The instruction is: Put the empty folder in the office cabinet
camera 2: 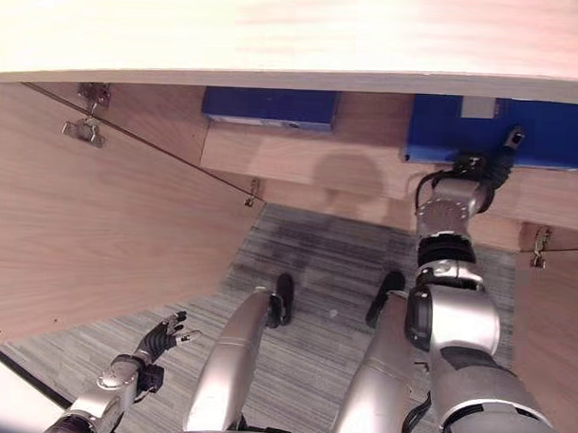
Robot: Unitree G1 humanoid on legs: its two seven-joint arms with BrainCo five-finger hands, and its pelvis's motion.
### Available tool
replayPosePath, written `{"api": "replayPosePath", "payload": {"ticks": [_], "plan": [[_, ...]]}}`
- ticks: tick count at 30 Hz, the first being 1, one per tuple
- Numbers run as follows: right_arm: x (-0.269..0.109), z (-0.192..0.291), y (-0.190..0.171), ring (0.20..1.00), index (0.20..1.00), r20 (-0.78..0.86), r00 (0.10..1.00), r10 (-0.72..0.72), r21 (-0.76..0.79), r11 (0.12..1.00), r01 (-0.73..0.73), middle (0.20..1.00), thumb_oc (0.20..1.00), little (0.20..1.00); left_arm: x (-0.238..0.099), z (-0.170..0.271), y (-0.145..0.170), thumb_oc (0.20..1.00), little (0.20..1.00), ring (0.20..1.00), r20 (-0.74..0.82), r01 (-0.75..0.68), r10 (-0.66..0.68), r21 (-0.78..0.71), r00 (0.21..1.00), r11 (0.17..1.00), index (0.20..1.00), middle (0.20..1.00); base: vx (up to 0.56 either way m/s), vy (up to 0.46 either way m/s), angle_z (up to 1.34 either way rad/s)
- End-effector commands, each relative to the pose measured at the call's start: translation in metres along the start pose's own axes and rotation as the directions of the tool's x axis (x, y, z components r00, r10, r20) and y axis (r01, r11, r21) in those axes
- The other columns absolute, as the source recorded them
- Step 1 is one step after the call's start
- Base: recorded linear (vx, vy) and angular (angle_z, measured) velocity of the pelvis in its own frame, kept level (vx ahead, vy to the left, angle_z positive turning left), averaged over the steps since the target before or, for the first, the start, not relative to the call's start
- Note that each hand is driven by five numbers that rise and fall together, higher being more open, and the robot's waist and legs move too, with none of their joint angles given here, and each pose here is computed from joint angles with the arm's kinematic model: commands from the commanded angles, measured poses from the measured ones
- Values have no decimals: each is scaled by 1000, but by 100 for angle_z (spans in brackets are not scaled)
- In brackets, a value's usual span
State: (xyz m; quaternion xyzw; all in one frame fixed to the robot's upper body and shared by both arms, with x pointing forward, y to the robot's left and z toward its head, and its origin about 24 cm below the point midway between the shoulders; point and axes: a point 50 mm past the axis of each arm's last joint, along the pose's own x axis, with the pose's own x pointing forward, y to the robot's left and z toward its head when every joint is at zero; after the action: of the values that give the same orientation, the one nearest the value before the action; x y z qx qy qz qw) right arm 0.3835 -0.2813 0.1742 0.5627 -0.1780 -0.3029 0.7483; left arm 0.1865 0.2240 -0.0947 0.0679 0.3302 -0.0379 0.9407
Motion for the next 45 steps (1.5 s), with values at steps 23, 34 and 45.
{"api": "replayPosePath", "payload": {"ticks": [23, 34, 45], "plan": [[21, 107, 84, 200, 200, 269, 950, 158, -147, 982, -122, 200, 200, 200, -18, -11, 44, 1000, 1000, 1000, -30, -63, 65, 48, 997, 997, 1000, 1000, 1, -14, 2], [21, 119, 90, 200, 200, 307, 941, 139, -145, 985, -99, 200, 200, 200, -16, -8, 39, 1000, 1000, 1000, -19, -47, 48, 54, 999, 997, 1000, 1000, 25, -6, 3], [19, 100, 87, 1000, 1000, 279, 957, 84, -95, 994, -59, 1000, 1000, 1000, -11, 1, 35, 1000, 1000, 1000, 15, -61, 60, 61, 998, 996, 1000, 1000, 11, -3, 0]]}}
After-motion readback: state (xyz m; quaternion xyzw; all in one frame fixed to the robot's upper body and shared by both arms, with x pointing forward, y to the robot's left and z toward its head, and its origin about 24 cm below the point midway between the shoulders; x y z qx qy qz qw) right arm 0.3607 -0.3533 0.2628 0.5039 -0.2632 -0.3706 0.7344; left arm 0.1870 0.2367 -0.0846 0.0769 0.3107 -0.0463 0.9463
